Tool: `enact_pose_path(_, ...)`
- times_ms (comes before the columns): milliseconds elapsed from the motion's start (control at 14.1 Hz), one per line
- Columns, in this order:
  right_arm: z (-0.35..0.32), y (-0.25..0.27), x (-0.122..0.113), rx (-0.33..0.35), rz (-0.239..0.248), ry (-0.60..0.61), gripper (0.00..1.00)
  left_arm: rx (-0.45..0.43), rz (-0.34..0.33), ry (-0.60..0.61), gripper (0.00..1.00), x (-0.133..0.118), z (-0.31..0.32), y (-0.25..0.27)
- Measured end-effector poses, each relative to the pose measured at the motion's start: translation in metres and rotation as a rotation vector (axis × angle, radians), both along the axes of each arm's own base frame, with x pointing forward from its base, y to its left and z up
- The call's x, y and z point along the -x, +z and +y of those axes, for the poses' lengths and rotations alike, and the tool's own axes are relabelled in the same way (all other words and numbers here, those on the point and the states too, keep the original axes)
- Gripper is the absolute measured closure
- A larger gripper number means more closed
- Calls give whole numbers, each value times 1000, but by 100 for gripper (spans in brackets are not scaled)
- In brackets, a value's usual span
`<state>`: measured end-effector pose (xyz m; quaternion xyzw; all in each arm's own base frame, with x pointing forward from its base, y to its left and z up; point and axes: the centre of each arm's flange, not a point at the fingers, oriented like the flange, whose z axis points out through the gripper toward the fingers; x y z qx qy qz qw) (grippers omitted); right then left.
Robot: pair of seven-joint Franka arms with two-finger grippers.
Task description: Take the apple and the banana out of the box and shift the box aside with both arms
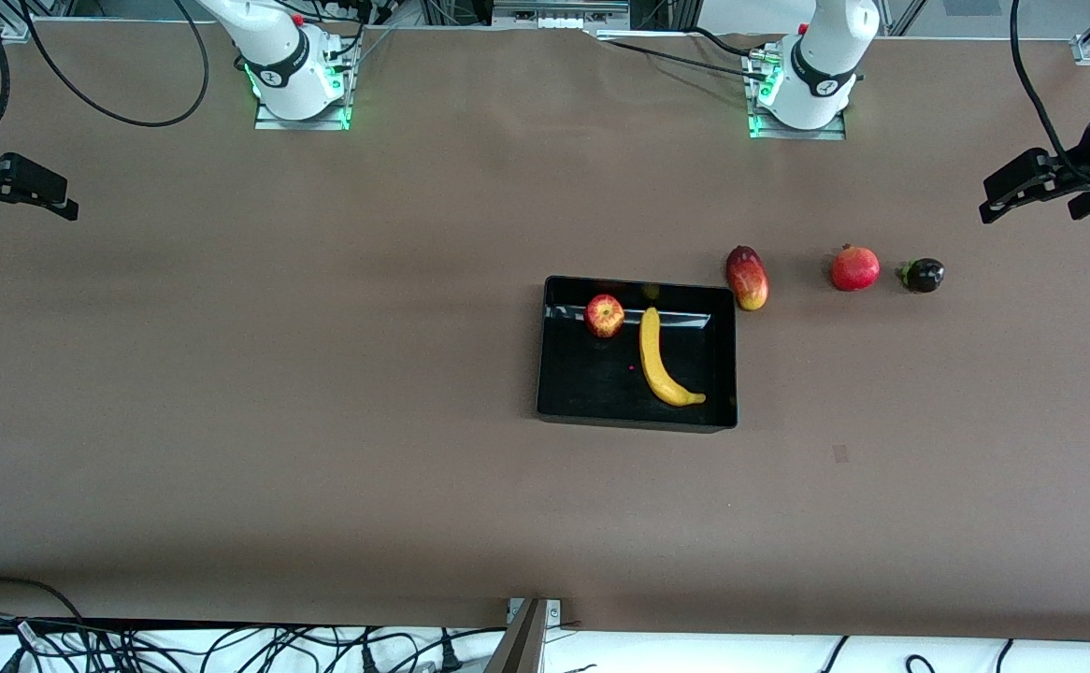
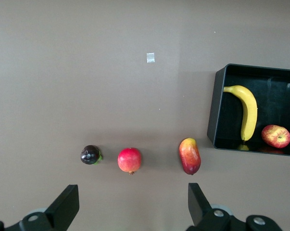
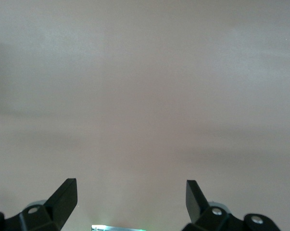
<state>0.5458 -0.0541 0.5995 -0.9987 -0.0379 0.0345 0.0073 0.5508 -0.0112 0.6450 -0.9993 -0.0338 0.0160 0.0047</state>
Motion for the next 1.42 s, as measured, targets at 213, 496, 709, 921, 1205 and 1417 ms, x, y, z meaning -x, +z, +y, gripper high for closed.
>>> enact_pose_path(213,0,0,0,0,0,0,0,24,-20,44,0,-15,-10,-19)
enact_pose_path(496,0,0,0,0,0,0,0,27,-36,85,0,-43,-39,-70)
enact_pose_path(709,0,0,0,0,0,0,0,30,-41,143,0,-62,-69,-107)
enact_pose_path(921,0,0,0,0,0,0,0,33,-37,168,0,-73,-135,-163)
enact_pose_path(1205,0,0,0,0,1,0,0,19,4,198,0,-70,-215,-228)
enact_pose_path(1417,0,0,0,0,2,0,0,9,18,234,0,-65,-252,-267)
